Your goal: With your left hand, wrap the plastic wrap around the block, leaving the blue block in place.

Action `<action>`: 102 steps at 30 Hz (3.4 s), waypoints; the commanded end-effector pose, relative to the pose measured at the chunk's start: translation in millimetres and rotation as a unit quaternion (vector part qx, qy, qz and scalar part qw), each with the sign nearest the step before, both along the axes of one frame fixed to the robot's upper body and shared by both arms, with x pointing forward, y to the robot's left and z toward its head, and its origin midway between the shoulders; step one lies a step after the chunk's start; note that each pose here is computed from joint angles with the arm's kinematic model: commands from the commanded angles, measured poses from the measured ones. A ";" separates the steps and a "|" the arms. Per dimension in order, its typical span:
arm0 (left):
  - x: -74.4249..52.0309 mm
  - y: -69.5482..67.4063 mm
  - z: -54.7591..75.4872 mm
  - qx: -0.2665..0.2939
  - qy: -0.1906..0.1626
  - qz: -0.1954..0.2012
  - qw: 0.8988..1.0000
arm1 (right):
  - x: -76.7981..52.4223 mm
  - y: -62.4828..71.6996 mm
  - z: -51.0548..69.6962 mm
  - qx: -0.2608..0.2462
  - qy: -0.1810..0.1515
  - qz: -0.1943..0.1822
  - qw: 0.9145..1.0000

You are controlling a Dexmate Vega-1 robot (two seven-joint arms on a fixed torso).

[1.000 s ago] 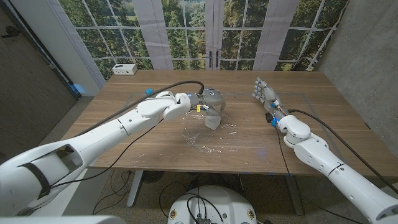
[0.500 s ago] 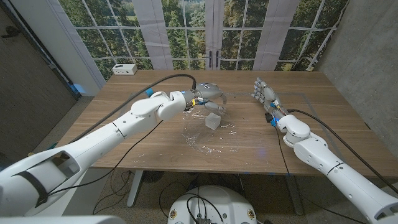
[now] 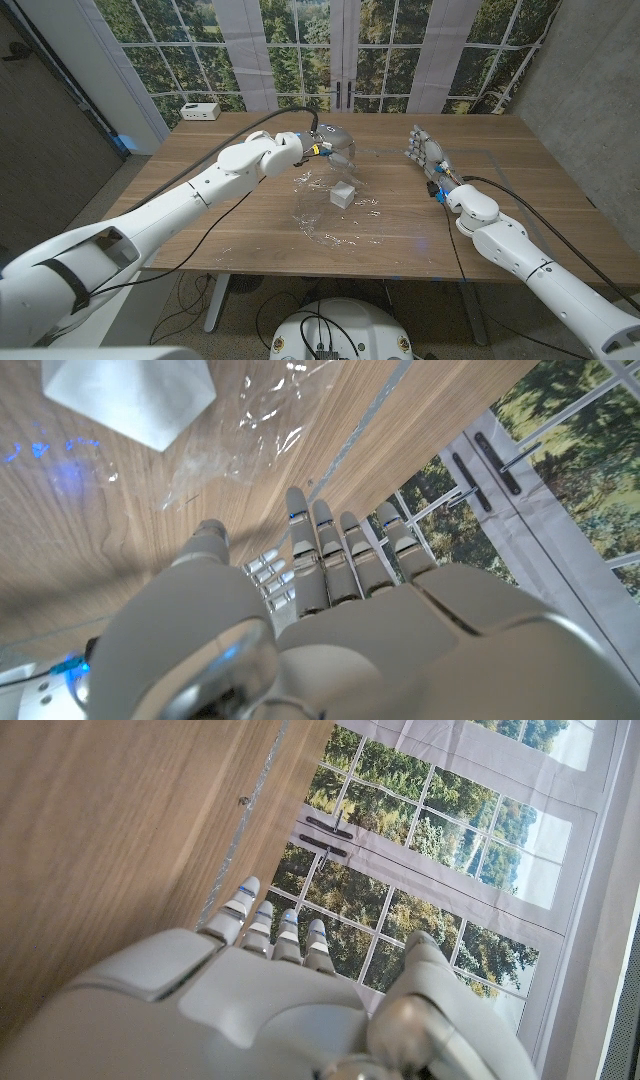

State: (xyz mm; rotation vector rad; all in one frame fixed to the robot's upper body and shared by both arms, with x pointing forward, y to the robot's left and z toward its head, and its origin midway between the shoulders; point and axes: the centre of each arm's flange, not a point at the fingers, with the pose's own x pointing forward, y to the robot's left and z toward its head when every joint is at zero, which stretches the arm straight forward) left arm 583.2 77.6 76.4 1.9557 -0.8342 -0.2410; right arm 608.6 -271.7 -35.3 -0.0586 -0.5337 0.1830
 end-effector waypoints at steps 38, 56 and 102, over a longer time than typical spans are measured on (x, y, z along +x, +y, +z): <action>-4.1 -5.0 54.5 0.139 0.101 0.011 0.985 | -8.7 -5.7 -8.7 0.011 0.009 -0.008 1.000; -14.0 -16.5 62.8 0.224 0.034 0.050 0.973 | -12.5 -5.8 -10.2 0.018 0.005 -0.016 1.000; -2.8 -22.3 28.7 0.238 0.058 -0.003 0.970 | -4.9 -3.7 -3.8 0.017 0.004 -0.016 1.000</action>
